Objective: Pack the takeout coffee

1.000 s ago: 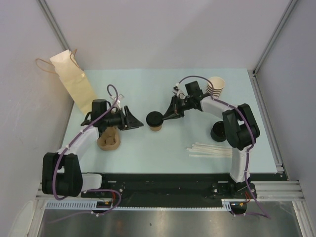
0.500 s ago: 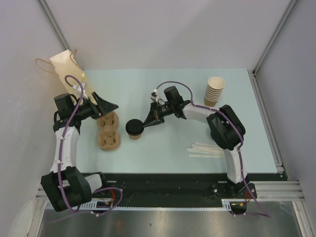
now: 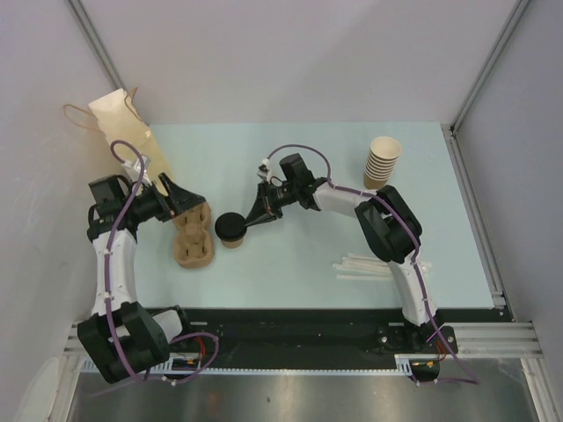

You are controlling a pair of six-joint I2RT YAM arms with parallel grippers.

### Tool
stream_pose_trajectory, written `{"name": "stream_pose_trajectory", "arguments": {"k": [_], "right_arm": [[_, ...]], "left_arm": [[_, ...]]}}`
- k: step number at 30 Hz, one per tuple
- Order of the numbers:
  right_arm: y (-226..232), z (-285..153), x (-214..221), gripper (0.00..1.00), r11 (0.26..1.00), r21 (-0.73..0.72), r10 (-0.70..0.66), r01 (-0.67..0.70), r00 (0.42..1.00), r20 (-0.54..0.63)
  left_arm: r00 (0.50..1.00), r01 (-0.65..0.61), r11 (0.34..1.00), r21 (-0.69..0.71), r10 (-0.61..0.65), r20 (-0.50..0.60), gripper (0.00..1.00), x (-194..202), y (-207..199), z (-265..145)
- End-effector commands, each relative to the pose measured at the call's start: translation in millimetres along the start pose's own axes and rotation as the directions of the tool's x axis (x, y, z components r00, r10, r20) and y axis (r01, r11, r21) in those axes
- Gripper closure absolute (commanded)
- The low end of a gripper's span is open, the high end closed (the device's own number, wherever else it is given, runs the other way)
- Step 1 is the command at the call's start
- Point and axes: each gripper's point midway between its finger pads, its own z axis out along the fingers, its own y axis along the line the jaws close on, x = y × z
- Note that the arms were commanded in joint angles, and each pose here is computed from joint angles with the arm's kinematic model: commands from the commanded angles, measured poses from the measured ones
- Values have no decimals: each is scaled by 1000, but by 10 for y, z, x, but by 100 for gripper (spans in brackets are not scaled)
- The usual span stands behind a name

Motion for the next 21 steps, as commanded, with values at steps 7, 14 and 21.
{"name": "stream_pose_trajectory", "arguments": {"k": [7, 14, 21], "right_arm": [[-82, 74, -177, 100, 999, 31, -39, 39, 999, 25], [-85, 78, -181, 100, 999, 31, -33, 32, 999, 25], [1, -84, -555, 100, 997, 43, -65, 60, 990, 123]], "left_arm": [[999, -45, 999, -18, 45, 17, 16, -17, 48, -130], [999, -47, 999, -23, 48, 21, 15, -13, 69, -135], [999, -47, 999, -21, 47, 23, 16, 7, 75, -131]]}}
